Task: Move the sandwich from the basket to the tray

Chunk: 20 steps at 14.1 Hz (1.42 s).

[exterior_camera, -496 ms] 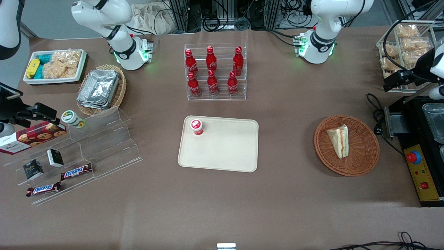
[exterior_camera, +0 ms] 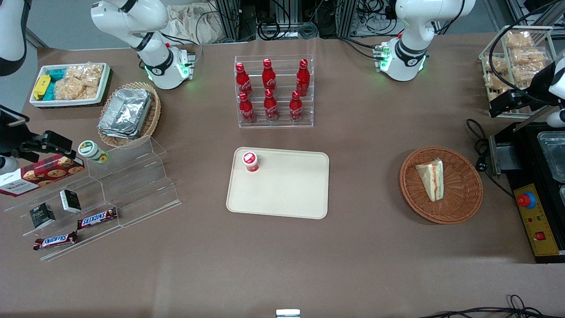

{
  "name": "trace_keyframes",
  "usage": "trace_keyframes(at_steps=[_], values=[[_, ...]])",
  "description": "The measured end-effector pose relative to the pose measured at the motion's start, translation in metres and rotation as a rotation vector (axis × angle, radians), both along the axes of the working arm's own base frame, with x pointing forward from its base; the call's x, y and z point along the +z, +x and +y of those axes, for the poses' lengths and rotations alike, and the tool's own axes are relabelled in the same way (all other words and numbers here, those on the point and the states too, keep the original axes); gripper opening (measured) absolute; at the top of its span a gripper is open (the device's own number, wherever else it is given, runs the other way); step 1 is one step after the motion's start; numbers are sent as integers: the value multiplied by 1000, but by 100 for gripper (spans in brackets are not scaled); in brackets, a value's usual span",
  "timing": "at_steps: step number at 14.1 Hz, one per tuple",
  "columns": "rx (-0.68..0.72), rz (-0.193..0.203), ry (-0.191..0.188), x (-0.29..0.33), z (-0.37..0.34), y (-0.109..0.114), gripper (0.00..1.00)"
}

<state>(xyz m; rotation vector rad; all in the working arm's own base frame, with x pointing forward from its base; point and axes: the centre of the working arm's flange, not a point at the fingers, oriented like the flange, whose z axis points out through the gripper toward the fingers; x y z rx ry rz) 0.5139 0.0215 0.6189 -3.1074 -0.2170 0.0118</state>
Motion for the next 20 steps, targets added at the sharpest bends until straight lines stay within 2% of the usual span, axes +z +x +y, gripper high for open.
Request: trace_keyframes(at_steps=[2, 4, 6, 9, 13, 20], values=[[14, 9, -2, -4, 8, 1, 100], [19, 44, -3, -22, 11, 8, 100], [16, 91, -5, -57, 9, 26, 100], [25, 106, -4, -122, 6, 54, 100], [103, 70, -1, -200, -6, 65, 100], [133, -13, -13, -321, -17, 48, 100]])
